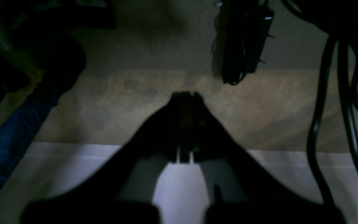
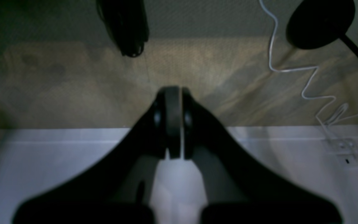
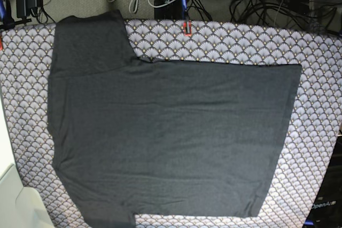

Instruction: Fold the T-shirt properly

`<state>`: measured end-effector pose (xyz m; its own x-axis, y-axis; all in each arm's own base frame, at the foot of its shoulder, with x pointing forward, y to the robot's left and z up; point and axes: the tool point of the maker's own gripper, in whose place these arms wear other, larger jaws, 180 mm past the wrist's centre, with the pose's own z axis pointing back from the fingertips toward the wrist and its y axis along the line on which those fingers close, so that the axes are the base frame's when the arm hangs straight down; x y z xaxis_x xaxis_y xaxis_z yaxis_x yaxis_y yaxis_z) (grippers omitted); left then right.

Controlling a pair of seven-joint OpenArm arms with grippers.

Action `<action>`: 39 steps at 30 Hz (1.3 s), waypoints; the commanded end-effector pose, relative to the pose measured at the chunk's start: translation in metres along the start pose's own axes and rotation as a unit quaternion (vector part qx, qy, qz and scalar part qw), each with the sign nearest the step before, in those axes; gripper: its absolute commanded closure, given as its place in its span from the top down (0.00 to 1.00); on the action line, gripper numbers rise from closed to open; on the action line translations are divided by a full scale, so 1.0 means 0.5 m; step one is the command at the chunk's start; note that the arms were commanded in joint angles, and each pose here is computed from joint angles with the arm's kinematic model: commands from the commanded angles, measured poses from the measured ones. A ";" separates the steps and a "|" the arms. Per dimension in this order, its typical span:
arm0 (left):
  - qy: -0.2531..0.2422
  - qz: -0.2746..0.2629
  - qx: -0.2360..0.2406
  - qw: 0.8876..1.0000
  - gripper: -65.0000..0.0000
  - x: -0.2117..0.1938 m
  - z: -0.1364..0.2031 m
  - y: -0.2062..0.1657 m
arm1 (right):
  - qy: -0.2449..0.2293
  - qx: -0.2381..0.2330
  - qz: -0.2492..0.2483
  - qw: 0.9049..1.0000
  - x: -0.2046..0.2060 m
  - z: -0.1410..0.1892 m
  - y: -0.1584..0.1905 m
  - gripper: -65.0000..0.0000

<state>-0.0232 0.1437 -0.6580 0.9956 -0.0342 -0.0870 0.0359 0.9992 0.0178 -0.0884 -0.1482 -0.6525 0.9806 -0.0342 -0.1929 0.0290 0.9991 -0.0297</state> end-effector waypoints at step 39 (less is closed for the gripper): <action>-0.153 -0.027 0.007 0.988 0.00 -0.031 0.169 0.039 | -0.181 -0.015 0.012 0.983 0.018 0.215 -0.025 0.00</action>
<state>-0.0270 0.1588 -0.5736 0.9713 -0.0963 0.2175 0.0921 0.9953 0.0294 -0.0637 -0.1554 -0.5510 0.9894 0.0060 0.1453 0.0022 0.9984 -0.0561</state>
